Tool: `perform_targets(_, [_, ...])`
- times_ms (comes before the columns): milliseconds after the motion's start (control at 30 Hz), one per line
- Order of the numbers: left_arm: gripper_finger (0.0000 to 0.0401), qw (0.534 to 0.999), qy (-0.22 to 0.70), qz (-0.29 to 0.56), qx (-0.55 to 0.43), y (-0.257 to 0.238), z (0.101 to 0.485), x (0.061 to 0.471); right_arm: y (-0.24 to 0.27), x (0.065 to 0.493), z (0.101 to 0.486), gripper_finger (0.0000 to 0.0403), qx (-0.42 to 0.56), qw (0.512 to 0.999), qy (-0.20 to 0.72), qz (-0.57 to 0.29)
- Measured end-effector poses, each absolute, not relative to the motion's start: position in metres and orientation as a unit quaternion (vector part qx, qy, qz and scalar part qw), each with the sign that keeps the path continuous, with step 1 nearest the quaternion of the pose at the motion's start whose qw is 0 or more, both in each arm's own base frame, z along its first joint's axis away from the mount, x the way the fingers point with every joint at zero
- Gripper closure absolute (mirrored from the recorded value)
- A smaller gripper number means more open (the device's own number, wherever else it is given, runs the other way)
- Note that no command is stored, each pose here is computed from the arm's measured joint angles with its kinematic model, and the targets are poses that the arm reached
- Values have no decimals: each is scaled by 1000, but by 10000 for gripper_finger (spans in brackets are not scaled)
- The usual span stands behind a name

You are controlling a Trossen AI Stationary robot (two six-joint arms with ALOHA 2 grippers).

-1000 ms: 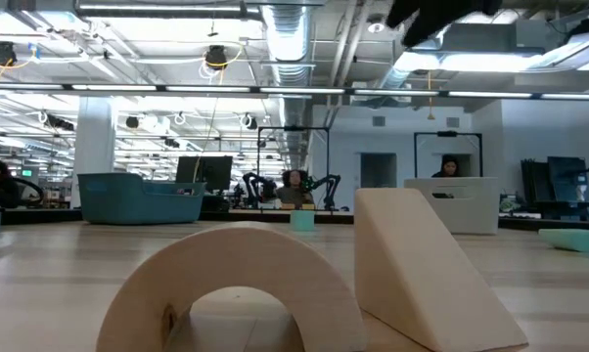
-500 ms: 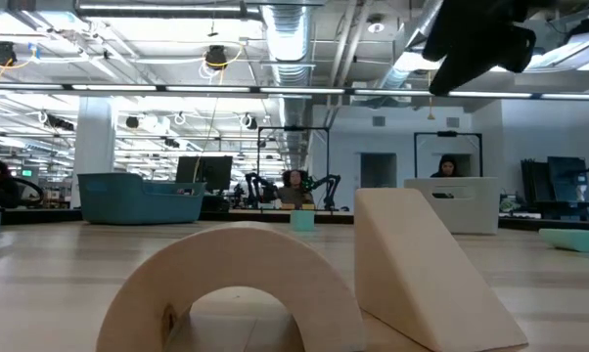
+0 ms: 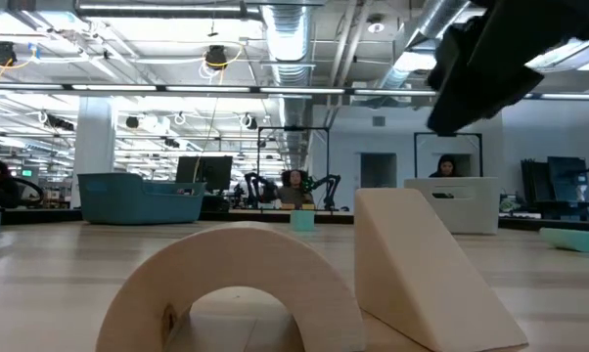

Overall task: Sort & place blocks by color
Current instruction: Put the right brown block into the transparent bin

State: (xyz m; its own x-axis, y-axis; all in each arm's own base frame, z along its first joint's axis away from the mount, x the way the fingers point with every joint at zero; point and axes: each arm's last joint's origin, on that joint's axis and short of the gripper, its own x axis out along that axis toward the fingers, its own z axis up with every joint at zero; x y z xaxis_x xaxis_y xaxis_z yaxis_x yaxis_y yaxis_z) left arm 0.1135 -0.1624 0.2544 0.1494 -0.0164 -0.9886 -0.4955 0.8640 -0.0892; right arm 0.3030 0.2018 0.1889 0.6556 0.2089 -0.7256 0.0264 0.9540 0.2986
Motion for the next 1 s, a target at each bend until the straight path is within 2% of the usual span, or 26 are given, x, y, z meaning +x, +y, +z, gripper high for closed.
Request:
perform_targets(167, [126,823,528,122,-170,-168,274,126,220,320,169,178,95,896,420,110])
perform_targets(300, [126,862,477,87,-151,-174,279,133,226,336,162,178,82,895,424,112])
perform_targets(733, [126,873,452,93,-156,-175,279,136,212,364,169,178,64,900,423,86])
perform_targets(933, [126,879,441,100,-153,-174,280,137,207,369,166,178,42,886,436,155])
perform_targets(1000, [126,880,439,101,-152,-174,280,137,204,368,163,178,8,880,443,174])
